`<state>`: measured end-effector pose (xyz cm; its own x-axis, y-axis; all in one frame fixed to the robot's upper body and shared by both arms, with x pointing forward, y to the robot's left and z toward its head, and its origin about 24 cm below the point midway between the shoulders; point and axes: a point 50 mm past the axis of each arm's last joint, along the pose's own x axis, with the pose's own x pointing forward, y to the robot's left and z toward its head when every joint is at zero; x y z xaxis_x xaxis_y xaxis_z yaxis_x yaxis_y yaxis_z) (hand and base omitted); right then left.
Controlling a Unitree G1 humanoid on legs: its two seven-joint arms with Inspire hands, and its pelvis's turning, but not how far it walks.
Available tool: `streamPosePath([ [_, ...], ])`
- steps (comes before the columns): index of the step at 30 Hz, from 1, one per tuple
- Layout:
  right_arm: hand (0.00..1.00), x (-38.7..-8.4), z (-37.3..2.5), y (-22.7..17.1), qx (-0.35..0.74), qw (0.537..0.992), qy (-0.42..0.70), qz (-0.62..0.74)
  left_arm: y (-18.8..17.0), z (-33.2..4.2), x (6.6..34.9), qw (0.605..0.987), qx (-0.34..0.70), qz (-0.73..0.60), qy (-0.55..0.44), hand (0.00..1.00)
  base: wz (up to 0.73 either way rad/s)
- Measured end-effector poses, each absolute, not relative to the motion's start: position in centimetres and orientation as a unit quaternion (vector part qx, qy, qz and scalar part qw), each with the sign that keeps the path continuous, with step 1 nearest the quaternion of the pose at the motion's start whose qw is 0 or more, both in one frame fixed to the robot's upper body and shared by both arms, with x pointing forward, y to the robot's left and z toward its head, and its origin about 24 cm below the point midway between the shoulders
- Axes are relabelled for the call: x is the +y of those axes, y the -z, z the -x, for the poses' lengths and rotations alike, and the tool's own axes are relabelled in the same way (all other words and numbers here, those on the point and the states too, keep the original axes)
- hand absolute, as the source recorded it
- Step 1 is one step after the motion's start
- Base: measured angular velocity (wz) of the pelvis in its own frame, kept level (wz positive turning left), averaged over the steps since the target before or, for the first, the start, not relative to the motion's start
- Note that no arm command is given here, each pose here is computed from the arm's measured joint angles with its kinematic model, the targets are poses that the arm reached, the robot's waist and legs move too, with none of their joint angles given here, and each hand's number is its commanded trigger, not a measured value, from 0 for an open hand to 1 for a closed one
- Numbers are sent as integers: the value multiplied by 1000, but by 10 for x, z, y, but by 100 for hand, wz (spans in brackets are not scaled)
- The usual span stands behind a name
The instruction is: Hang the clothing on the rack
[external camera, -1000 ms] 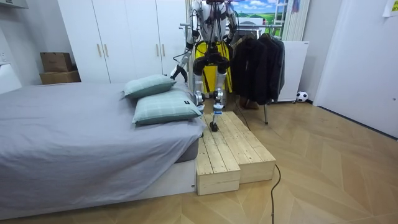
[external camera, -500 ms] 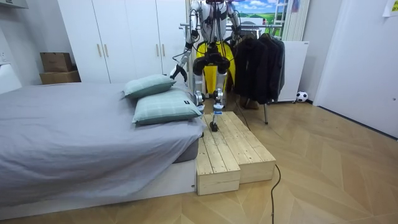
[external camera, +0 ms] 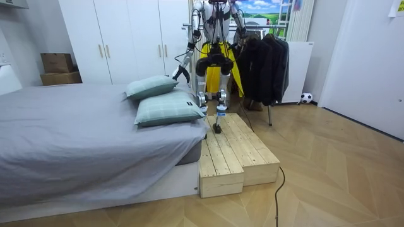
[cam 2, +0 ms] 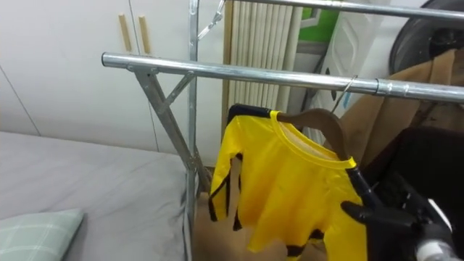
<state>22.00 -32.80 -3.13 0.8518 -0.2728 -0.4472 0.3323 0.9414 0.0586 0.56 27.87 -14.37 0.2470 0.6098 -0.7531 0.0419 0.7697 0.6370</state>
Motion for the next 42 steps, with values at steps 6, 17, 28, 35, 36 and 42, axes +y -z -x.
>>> streamPosePath([
  [6,0,-327,-210,37,230,959,157,-57,143,-6,280,739,582,-276,-199,0,-7],
  [17,0,-307,-171,72,297,942,147,-48,143,-7,280,741,579,-275,-201,0,-10],
  [28,0,-273,-126,111,355,917,153,-102,147,-7,272,748,579,-244,-215,0,-5],
  [35,0,-262,-60,144,465,858,177,-128,152,0,266,751,588,-207,-218,0,-2],
  [36,0,-261,-54,146,473,853,177,-128,153,1,264,751,591,-196,-219,0,0],
  [42,0,-248,-19,159,532,813,183,-152,159,8,255,752,609,-103,-230,0,0],
])
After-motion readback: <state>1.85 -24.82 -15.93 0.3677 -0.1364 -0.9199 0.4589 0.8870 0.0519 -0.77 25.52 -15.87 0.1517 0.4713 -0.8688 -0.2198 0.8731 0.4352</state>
